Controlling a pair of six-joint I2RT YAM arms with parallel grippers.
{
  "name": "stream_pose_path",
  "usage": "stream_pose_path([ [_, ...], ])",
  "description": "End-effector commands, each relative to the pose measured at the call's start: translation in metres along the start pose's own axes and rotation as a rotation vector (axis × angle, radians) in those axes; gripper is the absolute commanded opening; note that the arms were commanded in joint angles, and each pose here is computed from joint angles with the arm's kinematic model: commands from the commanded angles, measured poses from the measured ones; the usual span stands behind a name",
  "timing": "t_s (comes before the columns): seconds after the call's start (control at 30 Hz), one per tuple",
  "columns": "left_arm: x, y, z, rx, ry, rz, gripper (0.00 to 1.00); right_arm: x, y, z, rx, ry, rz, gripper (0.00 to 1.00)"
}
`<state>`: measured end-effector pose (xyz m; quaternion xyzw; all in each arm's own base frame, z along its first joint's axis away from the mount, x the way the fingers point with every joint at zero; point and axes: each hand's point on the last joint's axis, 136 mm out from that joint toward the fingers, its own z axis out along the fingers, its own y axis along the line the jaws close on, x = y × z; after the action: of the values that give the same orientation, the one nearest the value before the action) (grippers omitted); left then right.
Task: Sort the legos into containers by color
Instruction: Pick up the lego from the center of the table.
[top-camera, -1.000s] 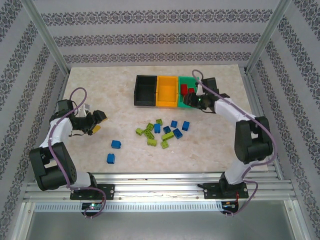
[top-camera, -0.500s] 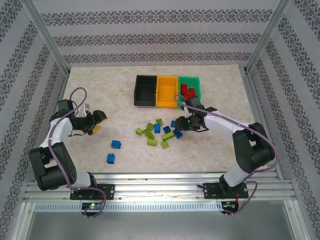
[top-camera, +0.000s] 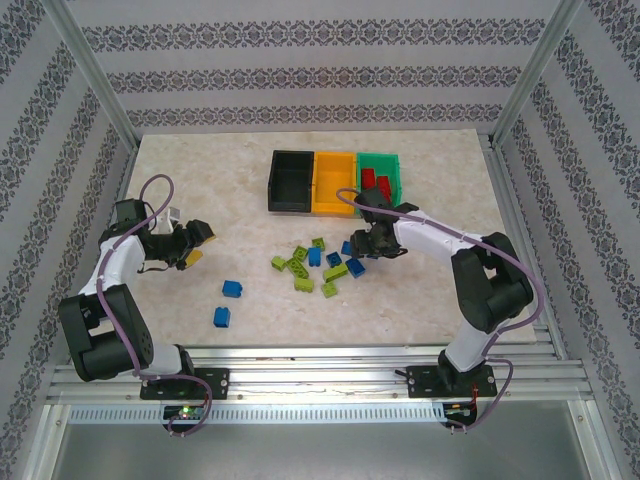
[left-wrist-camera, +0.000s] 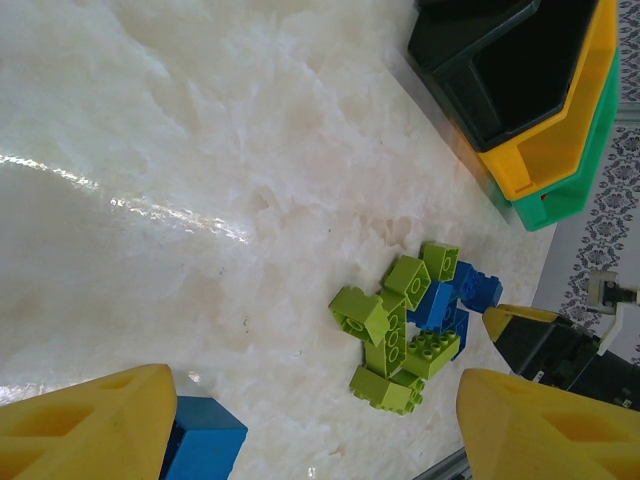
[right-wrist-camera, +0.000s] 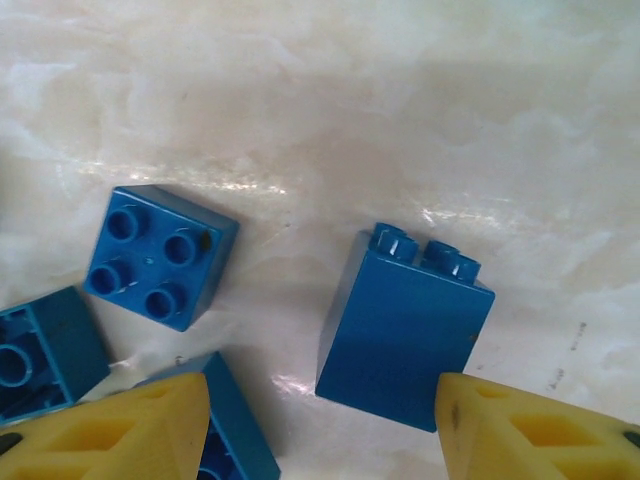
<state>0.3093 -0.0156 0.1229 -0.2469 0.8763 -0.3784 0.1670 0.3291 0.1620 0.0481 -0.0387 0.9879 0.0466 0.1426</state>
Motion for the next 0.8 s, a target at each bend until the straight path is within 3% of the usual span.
stream_pose_path([
  [0.0,-0.003,-0.005,-0.004,0.029,-0.018,0.009,0.74,-0.001,-0.014,-0.008,0.081,-0.016,0.015,0.63],
  [0.3,-0.002,-0.006,-0.004,0.043,-0.015,0.006,0.74,-0.002,-0.014,0.012,0.099,0.029,-0.006,0.61],
  [0.4,0.000,-0.006,-0.003,0.044,-0.012,0.002,0.74,-0.006,-0.010,0.017,0.080,0.022,-0.003,0.55],
  [0.6,0.000,-0.006,-0.003,0.046,-0.012,0.000,0.74,-0.020,0.002,0.006,0.029,-0.018,-0.017,0.33],
  [0.77,-0.003,-0.007,-0.003,0.050,-0.015,0.001,0.74,-0.052,0.022,-0.018,-0.042,-0.113,-0.047,0.29],
])
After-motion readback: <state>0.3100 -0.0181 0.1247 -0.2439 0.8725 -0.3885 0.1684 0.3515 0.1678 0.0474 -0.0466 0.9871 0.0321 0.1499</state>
